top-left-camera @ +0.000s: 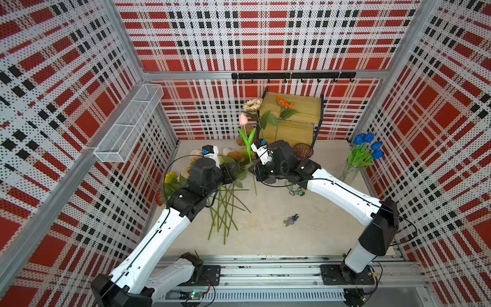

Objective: Arrange the flowers in different vases according to their variety
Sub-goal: Insert the flower into the vase.

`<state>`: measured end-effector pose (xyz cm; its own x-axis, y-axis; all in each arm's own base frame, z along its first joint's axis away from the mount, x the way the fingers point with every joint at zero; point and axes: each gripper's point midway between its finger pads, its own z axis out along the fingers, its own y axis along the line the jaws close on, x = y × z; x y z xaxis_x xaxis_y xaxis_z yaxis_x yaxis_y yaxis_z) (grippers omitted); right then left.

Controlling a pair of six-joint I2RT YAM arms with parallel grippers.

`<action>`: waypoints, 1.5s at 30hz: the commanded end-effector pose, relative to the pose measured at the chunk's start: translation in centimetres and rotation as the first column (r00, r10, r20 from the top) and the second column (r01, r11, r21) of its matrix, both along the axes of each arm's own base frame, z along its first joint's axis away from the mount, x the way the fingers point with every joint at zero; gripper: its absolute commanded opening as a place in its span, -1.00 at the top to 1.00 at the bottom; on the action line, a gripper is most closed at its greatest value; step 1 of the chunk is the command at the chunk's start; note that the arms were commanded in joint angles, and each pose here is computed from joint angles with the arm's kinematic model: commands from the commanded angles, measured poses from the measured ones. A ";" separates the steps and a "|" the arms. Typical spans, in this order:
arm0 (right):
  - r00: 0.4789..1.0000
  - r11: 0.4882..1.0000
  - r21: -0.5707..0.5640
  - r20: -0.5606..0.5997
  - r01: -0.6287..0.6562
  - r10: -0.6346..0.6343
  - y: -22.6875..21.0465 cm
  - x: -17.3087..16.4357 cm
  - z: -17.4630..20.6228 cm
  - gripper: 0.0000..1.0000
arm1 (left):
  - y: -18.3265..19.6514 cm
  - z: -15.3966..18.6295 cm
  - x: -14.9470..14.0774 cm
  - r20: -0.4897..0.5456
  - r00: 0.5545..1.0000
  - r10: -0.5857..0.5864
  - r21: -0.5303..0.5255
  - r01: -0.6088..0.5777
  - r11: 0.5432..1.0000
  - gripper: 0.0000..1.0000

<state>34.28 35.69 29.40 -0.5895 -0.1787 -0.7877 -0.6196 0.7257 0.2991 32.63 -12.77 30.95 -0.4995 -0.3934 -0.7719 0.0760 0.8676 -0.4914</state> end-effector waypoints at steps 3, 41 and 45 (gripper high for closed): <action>0.888 0.905 -0.107 0.268 0.412 -0.373 -15.7 2.6 8.0 1.00 | 3.5 -2.5 -0.7 -0.092 0.993 0.074 0.006 -0.074 0.997 -0.16; 0.444 0.473 -0.028 0.399 0.880 -0.802 -46.2 11.0 0.2 0.44 | 8.1 -7.5 -2.2 -0.189 0.965 0.179 -0.011 -0.185 0.983 -0.17; 0.407 0.418 -0.053 0.371 0.907 -0.835 -47.0 9.9 -1.1 -0.79 | 8.1 -7.7 -2.3 -0.195 0.965 0.177 -0.012 -0.183 0.983 -0.17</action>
